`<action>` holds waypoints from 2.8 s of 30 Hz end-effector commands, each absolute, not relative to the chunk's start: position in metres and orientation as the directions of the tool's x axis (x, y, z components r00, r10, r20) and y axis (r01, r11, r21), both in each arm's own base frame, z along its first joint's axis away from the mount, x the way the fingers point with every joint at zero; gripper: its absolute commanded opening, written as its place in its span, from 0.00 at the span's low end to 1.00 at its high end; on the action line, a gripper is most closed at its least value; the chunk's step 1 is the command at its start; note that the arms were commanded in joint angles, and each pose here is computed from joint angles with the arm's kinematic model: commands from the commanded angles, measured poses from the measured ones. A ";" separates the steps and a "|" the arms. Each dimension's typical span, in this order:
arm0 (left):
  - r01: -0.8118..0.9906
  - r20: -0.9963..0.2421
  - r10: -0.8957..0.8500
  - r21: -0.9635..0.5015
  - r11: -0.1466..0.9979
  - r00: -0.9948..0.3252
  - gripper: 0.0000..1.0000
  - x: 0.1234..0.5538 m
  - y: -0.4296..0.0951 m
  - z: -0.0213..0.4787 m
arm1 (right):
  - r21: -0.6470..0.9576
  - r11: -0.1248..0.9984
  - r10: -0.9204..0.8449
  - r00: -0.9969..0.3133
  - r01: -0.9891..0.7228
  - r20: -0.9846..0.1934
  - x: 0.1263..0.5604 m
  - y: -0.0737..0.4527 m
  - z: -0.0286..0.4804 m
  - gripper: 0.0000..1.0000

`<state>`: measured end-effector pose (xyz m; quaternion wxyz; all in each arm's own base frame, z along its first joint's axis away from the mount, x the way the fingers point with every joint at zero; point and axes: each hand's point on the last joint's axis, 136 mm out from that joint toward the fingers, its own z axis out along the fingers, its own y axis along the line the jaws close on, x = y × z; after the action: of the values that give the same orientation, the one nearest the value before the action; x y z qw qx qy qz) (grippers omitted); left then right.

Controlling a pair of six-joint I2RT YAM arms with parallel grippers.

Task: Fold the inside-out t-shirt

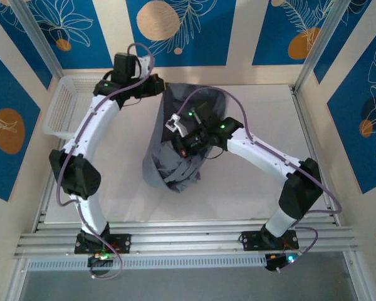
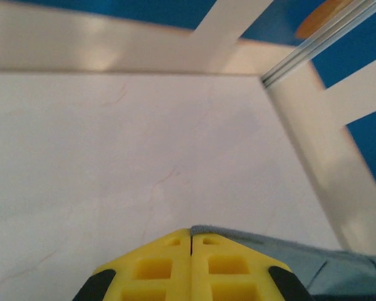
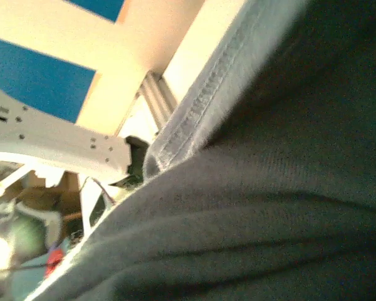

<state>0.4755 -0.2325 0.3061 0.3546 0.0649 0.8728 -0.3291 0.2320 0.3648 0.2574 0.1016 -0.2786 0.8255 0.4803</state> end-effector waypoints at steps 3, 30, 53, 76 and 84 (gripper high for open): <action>0.182 -0.522 -0.128 -0.502 0.846 -0.843 0.00 0.447 -0.209 0.209 | 0.490 0.597 -0.162 -0.693 -0.635 -0.702 0.280 0.313 0.329 0.00; 0.427 -0.498 -0.042 -0.782 0.454 -0.866 0.91 0.324 -0.305 0.309 | 0.547 0.759 0.202 -0.670 -0.354 -0.714 0.337 0.230 0.362 0.00; -0.044 -0.255 -0.244 -0.602 0.797 -0.935 0.50 0.357 -0.164 0.125 | 0.671 0.683 0.307 -0.720 -0.289 -0.623 0.332 0.191 0.360 0.00; 0.279 -0.351 0.130 -0.416 0.865 -0.927 0.99 0.362 -0.269 0.134 | 0.692 0.722 0.071 -0.991 -0.027 -0.113 0.204 0.215 0.155 0.44; 0.330 -0.332 0.179 -0.485 0.810 -0.926 0.99 0.335 -0.305 0.135 | 0.394 0.916 0.078 -0.934 -0.071 -0.348 0.299 0.187 0.155 0.62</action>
<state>0.3512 -0.2881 0.1252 0.1386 0.1199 0.9483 -0.2589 0.2693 0.2188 0.1801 0.1493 -0.0123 0.9355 0.3200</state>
